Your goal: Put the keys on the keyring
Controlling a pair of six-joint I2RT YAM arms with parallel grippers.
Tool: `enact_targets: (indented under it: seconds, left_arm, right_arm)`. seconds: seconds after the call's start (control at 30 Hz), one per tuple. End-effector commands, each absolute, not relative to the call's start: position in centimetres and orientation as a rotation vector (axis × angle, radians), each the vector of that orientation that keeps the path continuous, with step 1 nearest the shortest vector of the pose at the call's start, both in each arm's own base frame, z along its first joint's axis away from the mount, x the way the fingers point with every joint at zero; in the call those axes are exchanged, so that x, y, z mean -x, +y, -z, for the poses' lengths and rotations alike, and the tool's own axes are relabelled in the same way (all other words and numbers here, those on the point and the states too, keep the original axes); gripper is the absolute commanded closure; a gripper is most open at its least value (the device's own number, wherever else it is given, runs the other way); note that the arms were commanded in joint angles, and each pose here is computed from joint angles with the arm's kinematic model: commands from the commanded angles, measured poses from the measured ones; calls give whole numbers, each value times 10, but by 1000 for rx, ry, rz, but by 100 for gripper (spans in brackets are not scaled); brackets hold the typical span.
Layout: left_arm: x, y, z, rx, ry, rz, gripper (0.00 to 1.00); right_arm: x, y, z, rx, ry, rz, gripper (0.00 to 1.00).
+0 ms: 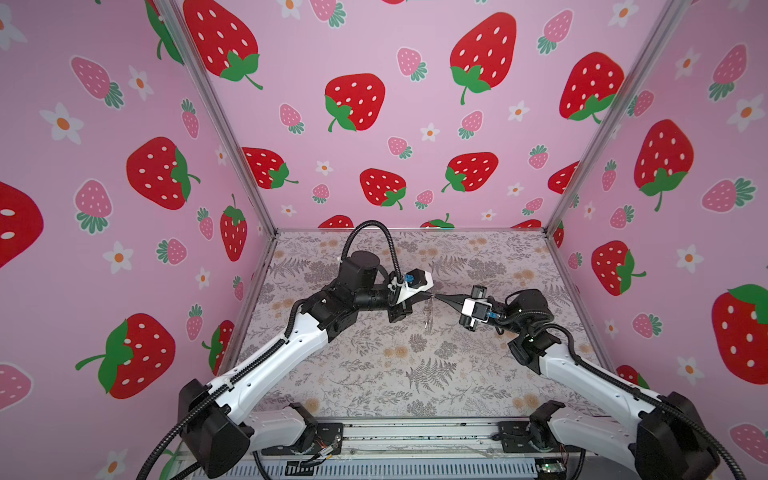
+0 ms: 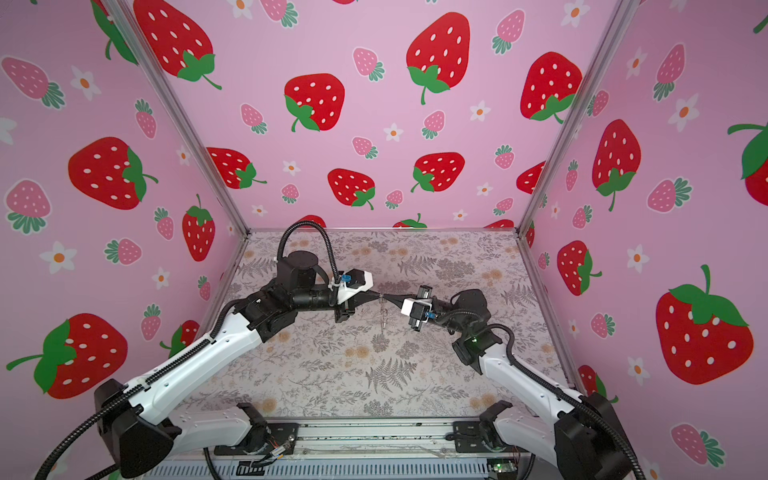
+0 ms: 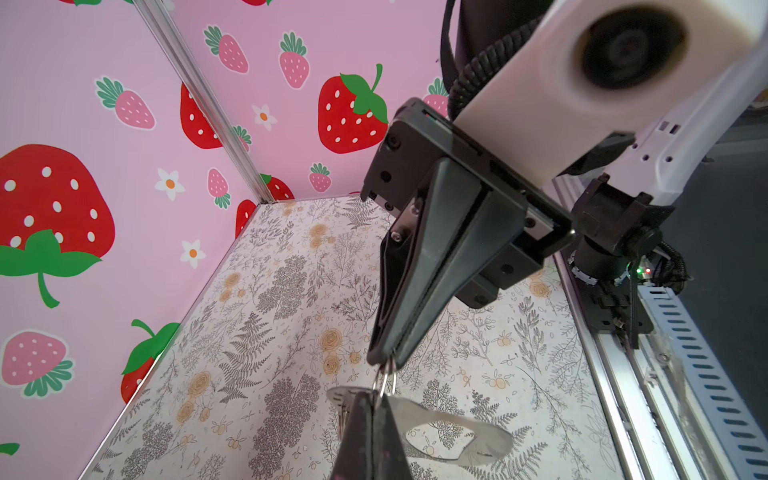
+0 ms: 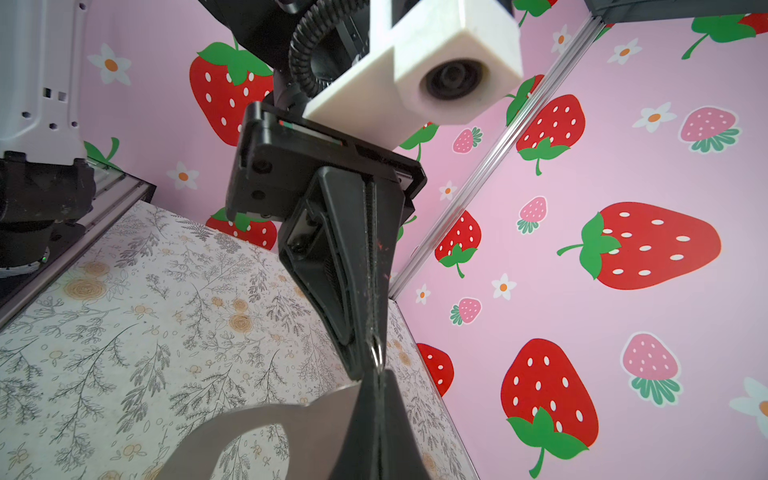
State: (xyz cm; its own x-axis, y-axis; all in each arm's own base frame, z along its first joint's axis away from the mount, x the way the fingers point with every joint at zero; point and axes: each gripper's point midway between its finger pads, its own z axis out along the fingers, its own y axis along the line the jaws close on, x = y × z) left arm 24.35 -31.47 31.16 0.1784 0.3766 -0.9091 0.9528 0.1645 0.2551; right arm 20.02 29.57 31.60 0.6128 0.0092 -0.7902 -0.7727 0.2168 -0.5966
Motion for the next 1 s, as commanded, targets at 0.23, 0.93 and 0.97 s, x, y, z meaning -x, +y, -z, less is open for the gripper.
enact_targets:
  seconds: [0.23, 0.93, 0.97]
  left_arm:
    - [-234, -320, -331, -1391, 1346, 743, 88]
    - [-239, -317, -328, -1396, 1362, 707, 84]
    - [-240, -318, -327, -1398, 1363, 708, 84]
  right_arm:
    - [-201, 289, -318, 1233, 747, -572, 100]
    - [-201, 286, -324, 1233, 737, -605, 100]
    - [-201, 286, -324, 1235, 733, -607, 100]
